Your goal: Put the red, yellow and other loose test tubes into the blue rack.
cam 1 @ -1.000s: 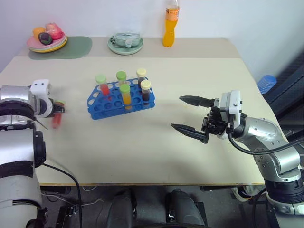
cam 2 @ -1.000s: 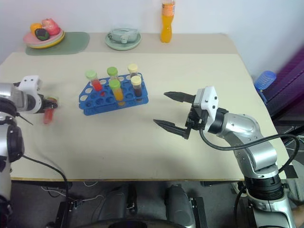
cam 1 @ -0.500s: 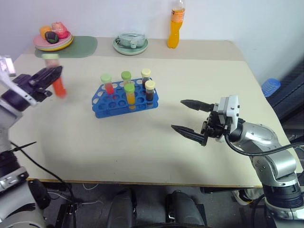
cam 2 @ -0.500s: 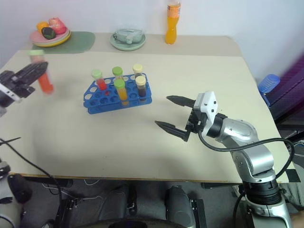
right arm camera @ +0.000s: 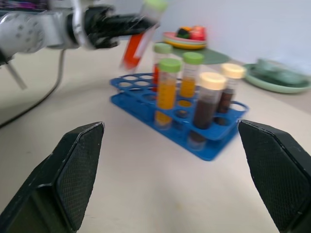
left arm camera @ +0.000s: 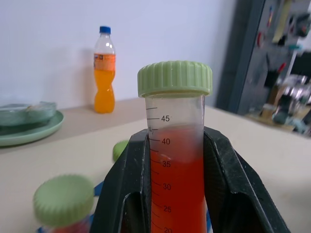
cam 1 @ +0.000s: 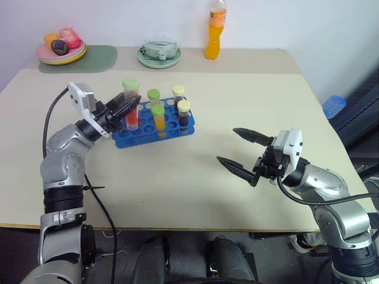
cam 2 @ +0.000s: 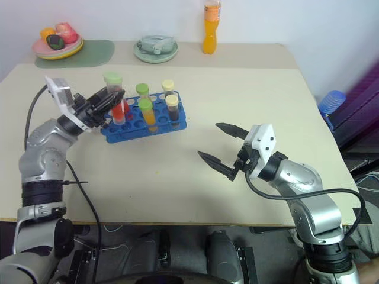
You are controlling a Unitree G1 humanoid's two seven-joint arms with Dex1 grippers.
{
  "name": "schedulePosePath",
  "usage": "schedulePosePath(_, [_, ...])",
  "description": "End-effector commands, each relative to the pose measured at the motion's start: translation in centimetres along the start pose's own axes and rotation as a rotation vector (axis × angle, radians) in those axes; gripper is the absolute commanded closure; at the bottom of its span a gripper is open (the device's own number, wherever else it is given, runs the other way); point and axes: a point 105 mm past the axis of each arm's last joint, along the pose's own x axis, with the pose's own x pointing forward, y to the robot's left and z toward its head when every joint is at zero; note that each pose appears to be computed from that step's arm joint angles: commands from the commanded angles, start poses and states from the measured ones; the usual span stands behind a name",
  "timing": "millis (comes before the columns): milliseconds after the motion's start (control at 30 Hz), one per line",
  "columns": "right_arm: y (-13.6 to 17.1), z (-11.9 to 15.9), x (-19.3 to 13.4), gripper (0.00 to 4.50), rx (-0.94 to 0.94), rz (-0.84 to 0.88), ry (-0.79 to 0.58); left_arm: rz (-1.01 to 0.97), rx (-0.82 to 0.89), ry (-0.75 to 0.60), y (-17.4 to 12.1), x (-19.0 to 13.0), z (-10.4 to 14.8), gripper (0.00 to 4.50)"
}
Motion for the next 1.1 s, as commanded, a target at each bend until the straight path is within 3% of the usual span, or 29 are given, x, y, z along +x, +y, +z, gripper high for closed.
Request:
schedulePosePath(33, [0.2,1.6,-0.2,0.0,-0.062,-0.04,-0.061,-0.013,0.1,-0.001,0.8,-0.2,0.1,3.71])
schedulePosePath(400, [0.4,1.4,-0.6,0.0,-0.069,-0.109,-0.065,0.008,0.109,0.0,1.4,0.0,-2.8,3.71])
schedulePosePath(800, [0.3,1.4,-0.8,0.0,-0.084,-0.135,-0.064,-0.003,-0.058,-0.012,0.8,-0.5,-5.0,3.71])
schedulePosePath(1100, [0.3,1.5,-0.7,0.0,-0.09,-0.156,-0.076,-0.019,-0.02,0.012,0.4,-1.0,-5.8,3.71])
